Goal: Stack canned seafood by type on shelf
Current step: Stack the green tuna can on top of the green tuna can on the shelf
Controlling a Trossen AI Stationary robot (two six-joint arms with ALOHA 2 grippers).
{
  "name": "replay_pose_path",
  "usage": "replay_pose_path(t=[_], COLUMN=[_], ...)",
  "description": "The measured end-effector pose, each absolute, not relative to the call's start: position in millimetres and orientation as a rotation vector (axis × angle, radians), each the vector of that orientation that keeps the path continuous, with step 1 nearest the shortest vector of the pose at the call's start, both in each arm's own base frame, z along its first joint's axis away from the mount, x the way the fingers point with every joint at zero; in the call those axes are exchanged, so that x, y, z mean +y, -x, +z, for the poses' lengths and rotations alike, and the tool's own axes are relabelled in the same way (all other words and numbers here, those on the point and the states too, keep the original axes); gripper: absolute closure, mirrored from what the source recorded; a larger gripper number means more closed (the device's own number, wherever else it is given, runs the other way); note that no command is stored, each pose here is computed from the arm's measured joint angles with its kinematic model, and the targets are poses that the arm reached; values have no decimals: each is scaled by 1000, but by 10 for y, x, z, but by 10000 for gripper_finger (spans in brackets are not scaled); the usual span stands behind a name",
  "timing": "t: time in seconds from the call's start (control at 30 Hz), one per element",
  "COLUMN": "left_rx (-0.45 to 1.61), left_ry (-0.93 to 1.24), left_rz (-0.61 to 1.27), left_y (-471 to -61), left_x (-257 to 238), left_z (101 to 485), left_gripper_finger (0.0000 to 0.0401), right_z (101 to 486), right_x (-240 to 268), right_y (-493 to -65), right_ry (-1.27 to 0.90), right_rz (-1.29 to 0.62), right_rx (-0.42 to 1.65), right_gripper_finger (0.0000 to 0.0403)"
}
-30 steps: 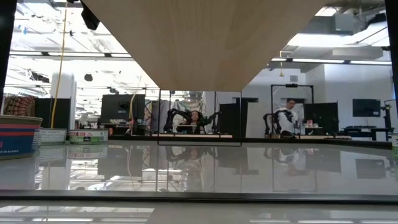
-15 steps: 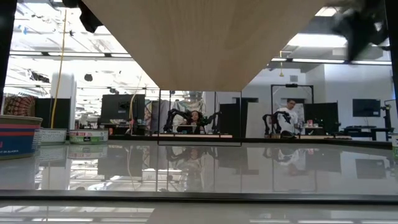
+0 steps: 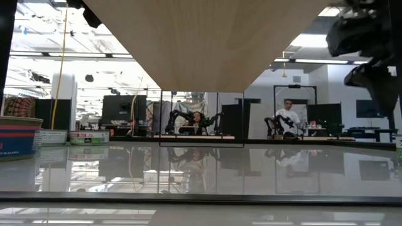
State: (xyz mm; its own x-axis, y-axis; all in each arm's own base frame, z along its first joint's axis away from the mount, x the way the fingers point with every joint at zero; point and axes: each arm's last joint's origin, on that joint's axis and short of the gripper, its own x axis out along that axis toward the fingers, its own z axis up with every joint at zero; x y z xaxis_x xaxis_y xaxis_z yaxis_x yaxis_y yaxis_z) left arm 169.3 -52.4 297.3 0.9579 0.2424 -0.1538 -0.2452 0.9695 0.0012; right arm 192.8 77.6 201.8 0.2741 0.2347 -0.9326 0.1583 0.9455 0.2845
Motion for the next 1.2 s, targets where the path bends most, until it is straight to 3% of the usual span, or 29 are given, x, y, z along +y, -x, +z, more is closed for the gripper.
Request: replay_pose_path(t=[0.4, 0.67, 1.03, 1.2], left_rx=[131, 116, 150, 149], left_ry=[-34, -34, -41, -38], left_rz=[244, 244, 233, 231], left_y=[-1627, -1591, -1620, -1619], left_x=[-496, -481, -496, -497], left_z=[3027, 3056, 3010, 3011], left_gripper_finger=[85, 85, 85, 85], right_z=[1602, 1555, 1570, 1738], right_x=[821, 778, 399, 168], right_y=[-2159, -2166, -2137, -2013], right_ry=[-287, -261, -195, -141], right_rz=[135, 139, -63, -229], right_rx=[1467, 1502, 1535, 1503], right_gripper_finger=[241, 383, 387, 345])
